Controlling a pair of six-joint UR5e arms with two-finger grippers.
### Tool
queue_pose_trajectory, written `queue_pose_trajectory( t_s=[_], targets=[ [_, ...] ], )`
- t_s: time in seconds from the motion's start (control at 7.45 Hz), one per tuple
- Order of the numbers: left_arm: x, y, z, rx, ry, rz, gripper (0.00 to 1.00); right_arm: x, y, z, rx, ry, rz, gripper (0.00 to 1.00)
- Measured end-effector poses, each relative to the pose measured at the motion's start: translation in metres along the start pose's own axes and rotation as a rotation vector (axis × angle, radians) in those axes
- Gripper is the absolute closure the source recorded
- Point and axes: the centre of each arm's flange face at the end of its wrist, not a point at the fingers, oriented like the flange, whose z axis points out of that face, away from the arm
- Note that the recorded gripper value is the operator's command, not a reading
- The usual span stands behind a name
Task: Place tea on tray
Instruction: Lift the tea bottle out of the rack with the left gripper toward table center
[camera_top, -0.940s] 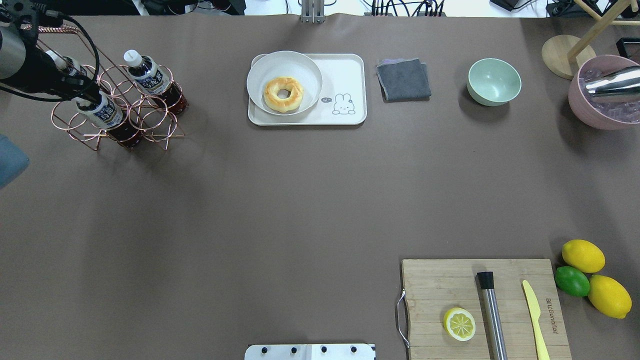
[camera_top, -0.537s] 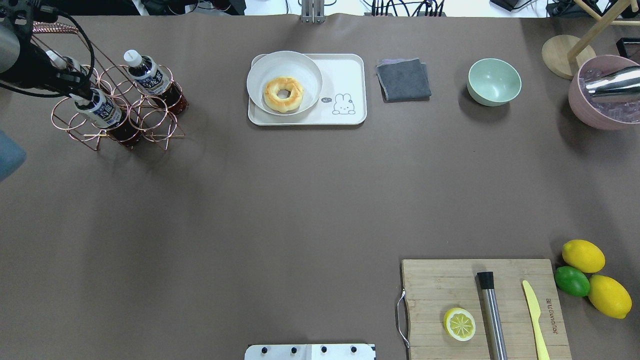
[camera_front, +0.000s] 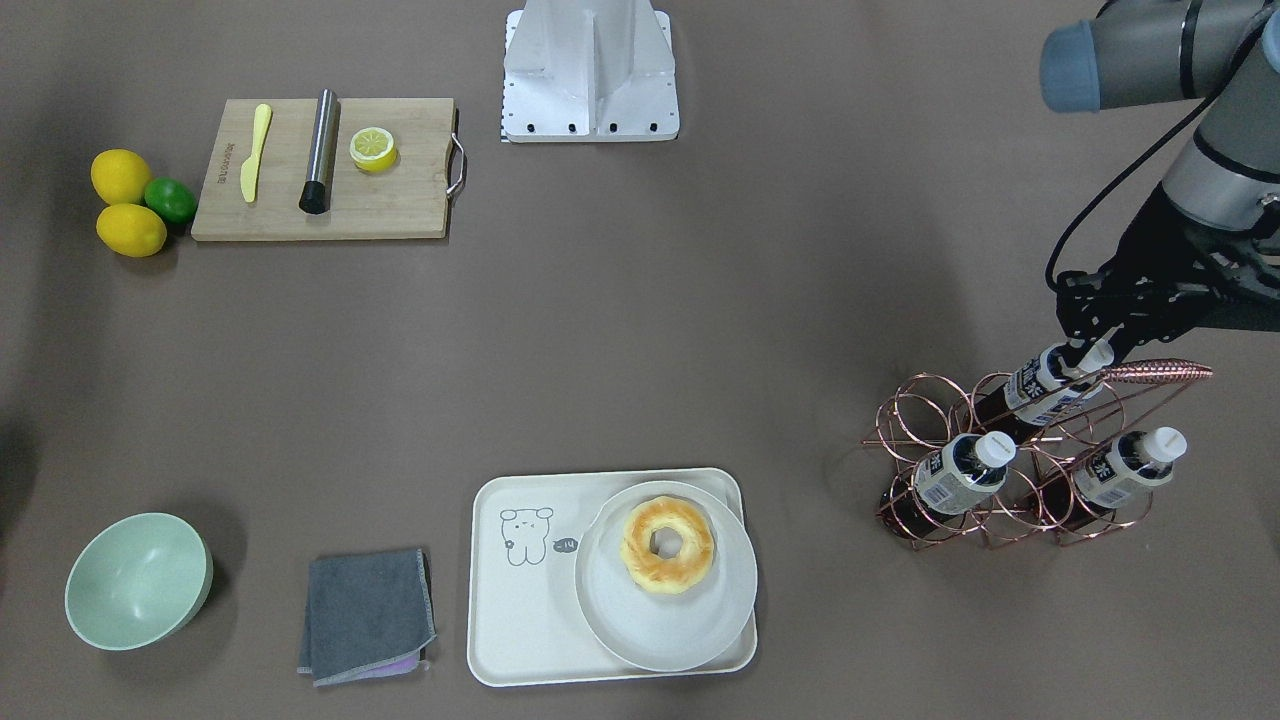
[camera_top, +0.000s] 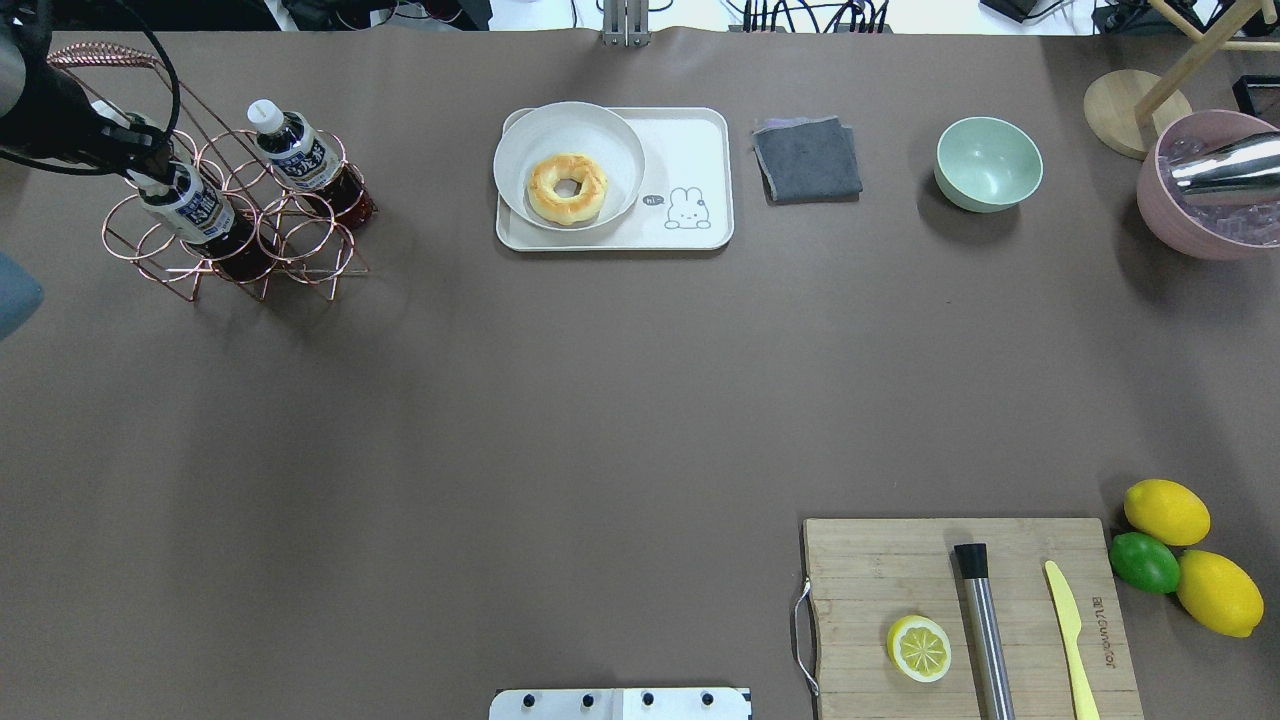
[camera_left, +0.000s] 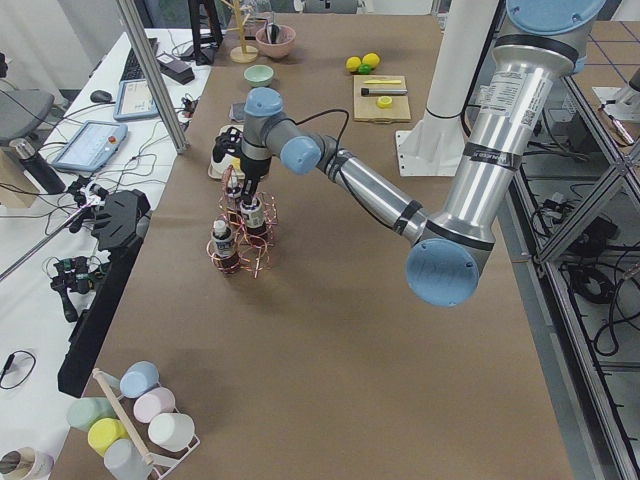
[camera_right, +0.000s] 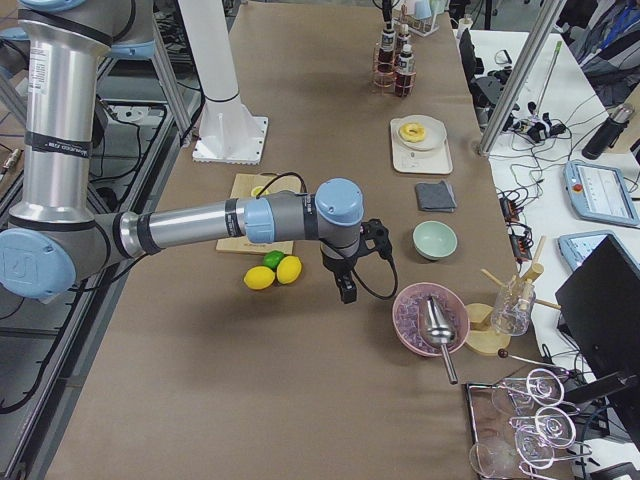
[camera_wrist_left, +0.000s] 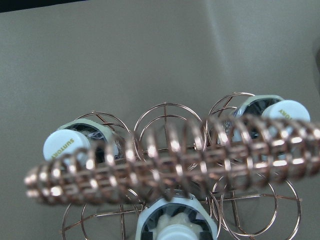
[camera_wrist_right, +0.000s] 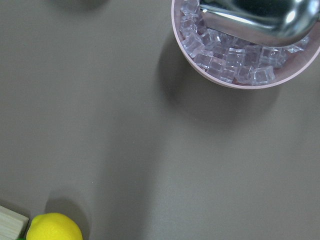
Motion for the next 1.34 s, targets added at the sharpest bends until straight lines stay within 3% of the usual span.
queue_pose_trajectory(
  t_s=[0.27, 0.67, 0.94, 1.34],
  targets=[
    [0.017, -0.012, -0.049, 0.001, -0.023, -0.014, 1.0, 0.0, 0.0, 0.0, 0.0, -0.003, 0.001, 0.0],
    [0.038, 0.002, -0.095, -0.009, -0.035, -0.044, 1.0, -0.001, 0.0, 0.001, 0.001, -0.014, 0.003, 0.0],
    [0.107, 0.025, -0.106, -0.05, -0.004, -0.128, 1.0, -0.003, -0.003, 0.0, 0.005, -0.022, -0.001, 0.0],
    [0.249, 0.079, -0.092, -0.104, 0.018, -0.245, 1.0, -0.024, -0.035, -0.007, 0.028, -0.028, -0.045, 0.0]
  ],
)
